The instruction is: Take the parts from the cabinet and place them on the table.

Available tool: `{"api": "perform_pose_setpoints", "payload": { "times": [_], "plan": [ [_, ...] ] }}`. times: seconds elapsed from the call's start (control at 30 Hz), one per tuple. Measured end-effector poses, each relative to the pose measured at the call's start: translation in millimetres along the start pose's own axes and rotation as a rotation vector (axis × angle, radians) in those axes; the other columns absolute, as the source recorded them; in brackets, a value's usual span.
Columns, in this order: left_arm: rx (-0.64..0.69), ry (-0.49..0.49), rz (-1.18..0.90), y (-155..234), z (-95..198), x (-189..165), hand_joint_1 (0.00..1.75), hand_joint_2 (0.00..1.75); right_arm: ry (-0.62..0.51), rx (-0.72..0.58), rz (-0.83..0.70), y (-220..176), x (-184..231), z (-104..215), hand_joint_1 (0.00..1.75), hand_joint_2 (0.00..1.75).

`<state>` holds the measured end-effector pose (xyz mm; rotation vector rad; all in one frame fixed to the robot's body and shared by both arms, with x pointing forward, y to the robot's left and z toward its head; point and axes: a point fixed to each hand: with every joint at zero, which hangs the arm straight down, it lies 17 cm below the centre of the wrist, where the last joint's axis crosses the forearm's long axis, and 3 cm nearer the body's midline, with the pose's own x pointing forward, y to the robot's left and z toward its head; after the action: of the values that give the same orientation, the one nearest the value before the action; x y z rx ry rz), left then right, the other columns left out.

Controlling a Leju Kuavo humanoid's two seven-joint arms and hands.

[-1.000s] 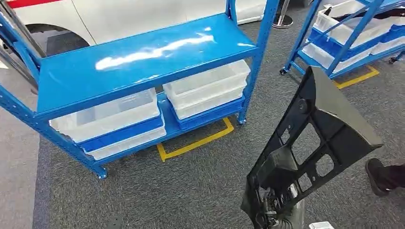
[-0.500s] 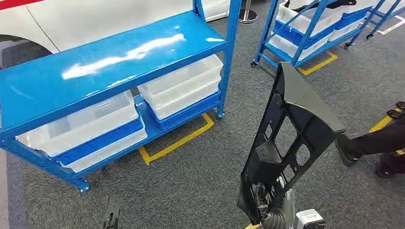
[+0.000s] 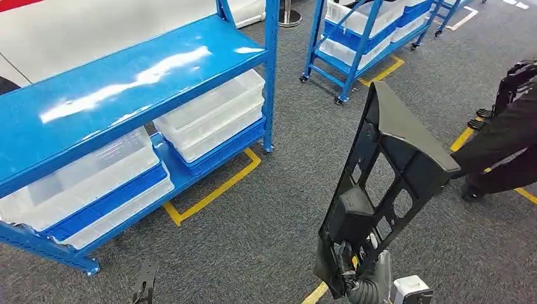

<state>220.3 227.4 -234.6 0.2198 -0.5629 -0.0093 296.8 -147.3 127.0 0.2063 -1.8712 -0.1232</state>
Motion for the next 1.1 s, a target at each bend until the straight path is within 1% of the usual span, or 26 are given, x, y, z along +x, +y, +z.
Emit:
{"api": "perform_pose_setpoints", "payload": {
  "times": [0.17, 0.2, 0.23, 0.3, 0.37, 0.43, 0.6, 1.1],
  "plan": [
    [0.005, 0.003, 0.004, 5.7, -1.1, -3.2, 0.00, 1.75, -0.002, 0.000, -0.013, -1.1, 0.7, 0.6, 1.75, 1.75],
    [0.026, 0.000, 0.002, 17.0, -3.5, -5.8, 0.00, 1.75, -0.021, -0.006, -0.030, -2.9, 4.3, -1.8, 1.75, 1.75],
    [0.005, -0.024, -0.080, 10.1, 4.2, -21.8, 0.00, 1.75, -0.033, -0.113, -0.015, -26.5, 6.5, 2.8, 1.75, 1.75],
    [-0.026, -0.066, -0.189, -5.0, 18.5, -40.9, 0.00, 1.75, -0.039, -0.239, -0.008, -58.7, 13.8, 17.0, 1.75, 1.75],
    [-0.045, -0.046, -0.212, -11.4, 30.4, -67.0, 0.00, 1.75, -0.034, -0.285, 0.009, -77.5, 16.9, 29.0, 1.75, 1.75],
    [-0.070, -0.038, -0.218, -17.9, 37.1, -79.0, 0.00, 1.75, -0.042, -0.291, 0.011, -79.3, 21.0, 31.8, 1.75, 1.75],
    [-0.071, -0.047, -0.225, -18.2, 37.0, -77.4, 0.00, 1.75, -0.042, -0.308, 0.027, -84.6, 25.1, 39.1, 1.75, 1.75],
    [-0.067, -0.059, -0.229, -13.1, 33.7, -73.0, 0.00, 1.75, -0.045, -0.327, 0.044, -89.8, 29.9, 43.2, 1.75, 1.75]
  ]
}}
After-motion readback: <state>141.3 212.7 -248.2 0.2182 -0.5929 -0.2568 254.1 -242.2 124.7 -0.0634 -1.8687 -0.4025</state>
